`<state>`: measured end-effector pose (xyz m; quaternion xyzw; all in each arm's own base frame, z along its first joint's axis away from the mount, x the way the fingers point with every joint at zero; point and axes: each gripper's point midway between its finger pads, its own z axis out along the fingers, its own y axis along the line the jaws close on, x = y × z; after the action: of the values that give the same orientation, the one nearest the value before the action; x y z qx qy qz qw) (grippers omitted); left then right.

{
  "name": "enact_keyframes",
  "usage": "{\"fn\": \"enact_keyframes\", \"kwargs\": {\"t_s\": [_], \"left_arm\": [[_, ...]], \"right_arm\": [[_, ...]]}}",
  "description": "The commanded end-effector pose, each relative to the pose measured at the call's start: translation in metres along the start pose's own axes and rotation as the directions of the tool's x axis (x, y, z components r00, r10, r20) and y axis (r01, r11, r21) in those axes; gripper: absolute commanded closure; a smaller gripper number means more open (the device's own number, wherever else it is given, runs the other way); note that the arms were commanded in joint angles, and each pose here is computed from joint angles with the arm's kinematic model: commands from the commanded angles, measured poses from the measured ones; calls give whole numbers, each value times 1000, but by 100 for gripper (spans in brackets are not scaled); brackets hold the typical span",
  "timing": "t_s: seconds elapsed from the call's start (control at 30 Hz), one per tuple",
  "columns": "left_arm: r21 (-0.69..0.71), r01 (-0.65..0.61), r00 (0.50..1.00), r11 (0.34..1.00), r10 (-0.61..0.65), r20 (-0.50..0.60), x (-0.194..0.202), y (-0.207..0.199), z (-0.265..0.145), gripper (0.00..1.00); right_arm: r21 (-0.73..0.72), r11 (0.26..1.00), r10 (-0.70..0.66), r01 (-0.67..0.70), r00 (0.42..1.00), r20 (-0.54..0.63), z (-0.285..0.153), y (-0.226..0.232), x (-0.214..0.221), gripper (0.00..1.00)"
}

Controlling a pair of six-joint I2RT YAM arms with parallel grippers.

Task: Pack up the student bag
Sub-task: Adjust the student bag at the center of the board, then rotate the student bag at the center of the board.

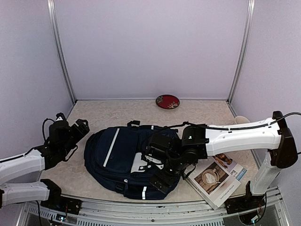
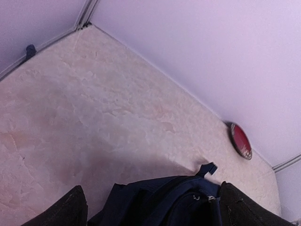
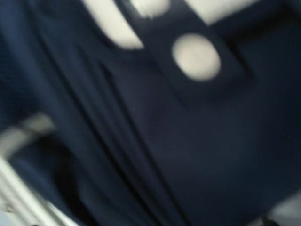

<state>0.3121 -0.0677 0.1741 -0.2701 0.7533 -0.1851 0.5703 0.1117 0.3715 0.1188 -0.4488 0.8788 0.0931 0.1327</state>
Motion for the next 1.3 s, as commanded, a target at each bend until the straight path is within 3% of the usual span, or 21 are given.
{"fn": "enact_keyframes", "kwargs": {"t_s": [0.0, 0.2, 0.5, 0.7, 0.83, 0.97, 1.03, 1.13, 1.27], "left_arm": [[211, -67, 964, 975, 117, -237, 35, -32, 27, 6], [176, 12, 949, 984, 44, -313, 65, -11, 27, 16], [114, 17, 937, 993, 24, -350, 107, 13, -15, 29], [148, 86, 911, 985, -18, -411, 138, 11, -44, 40], [228, 54, 901, 972, 51, -430, 149, -14, -58, 44], [392, -41, 890, 919, 211, -403, 144, -63, -74, 44], [363, -118, 896, 924, 256, -362, 132, -66, -70, 42], [213, -98, 918, 972, 171, -358, 107, -48, -54, 36], [184, 32, 947, 982, 29, -319, 67, -48, -40, 34]], "right_arm": [[130, 990, 74, -60, 992, -101, 17, -26, 36, 0], [434, 893, 143, -118, 989, -25, 28, -98, 26, 0], [496, 855, 77, -153, 982, 170, 54, -194, -55, 0], [436, 880, 18, -188, 931, 364, 46, -244, -144, 0], [353, 900, 70, -258, 882, 466, 24, -266, -181, 0], [319, 897, 77, -305, 820, 567, -20, -271, -181, 0], [304, 899, 90, -314, 813, 576, -32, -268, -169, 0], [219, 919, 155, -329, 809, 566, -32, -252, -145, 0], [-6, 942, 274, -336, 758, 592, -21, -218, -122, 0]]}}
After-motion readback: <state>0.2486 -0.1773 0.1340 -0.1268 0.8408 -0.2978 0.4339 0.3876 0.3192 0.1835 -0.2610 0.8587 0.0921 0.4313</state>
